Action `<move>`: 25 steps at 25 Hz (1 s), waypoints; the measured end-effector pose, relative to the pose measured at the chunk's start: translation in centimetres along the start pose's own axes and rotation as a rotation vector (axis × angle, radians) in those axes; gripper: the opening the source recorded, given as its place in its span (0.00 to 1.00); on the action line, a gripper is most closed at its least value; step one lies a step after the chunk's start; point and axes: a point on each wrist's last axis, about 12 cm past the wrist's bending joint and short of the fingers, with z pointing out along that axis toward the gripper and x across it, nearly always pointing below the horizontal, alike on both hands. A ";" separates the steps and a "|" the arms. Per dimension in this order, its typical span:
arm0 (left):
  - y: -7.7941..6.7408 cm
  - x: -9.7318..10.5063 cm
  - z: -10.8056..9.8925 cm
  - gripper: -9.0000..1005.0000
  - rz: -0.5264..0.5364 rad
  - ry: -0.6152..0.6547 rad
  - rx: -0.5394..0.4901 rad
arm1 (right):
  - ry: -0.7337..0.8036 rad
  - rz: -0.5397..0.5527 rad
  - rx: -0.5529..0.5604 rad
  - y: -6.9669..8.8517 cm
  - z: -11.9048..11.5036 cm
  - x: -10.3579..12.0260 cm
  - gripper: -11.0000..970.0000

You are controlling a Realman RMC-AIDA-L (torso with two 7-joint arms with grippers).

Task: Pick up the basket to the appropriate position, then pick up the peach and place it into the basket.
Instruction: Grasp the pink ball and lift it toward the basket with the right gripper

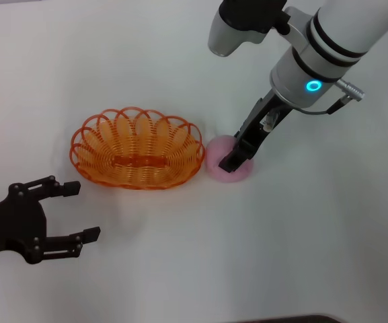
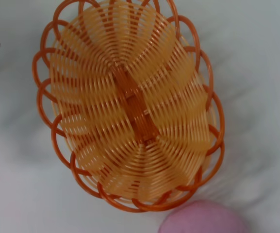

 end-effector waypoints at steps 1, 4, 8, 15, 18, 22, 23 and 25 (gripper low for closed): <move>0.0 0.0 0.0 0.85 0.000 -0.002 0.002 | 0.001 0.001 -0.001 0.0 0.0 0.0 0.74; -0.1 0.0 -0.1 0.85 -0.001 -0.003 0.004 | 0.002 0.003 -0.004 0.0 0.0 0.2 0.63; -0.1 0.0 -0.1 0.85 -0.001 -0.003 0.003 | 0.013 0.002 -0.021 0.1 -0.2 0.4 0.47; -0.2 0.2 -0.4 0.85 -0.011 -0.007 -0.008 | 0.007 0.019 -0.069 -0.4 -2.3 1.5 0.34; -0.2 0.2 -0.5 0.85 -0.008 -0.007 -0.007 | -0.001 0.027 -0.071 -0.8 -3.7 1.9 0.33; -0.2 0.1 -0.5 0.85 -0.003 -0.007 -0.005 | -0.047 0.018 -0.107 -0.8 -5.4 1.8 0.31; -0.2 0.1 -0.6 0.85 -0.004 -0.008 -0.004 | -0.068 0.012 -0.122 -0.7 -5.7 1.6 0.30; -0.2 0.1 -0.7 0.85 -0.005 -0.011 -0.007 | -0.113 -0.008 -0.164 -0.1 -6.1 1.0 0.29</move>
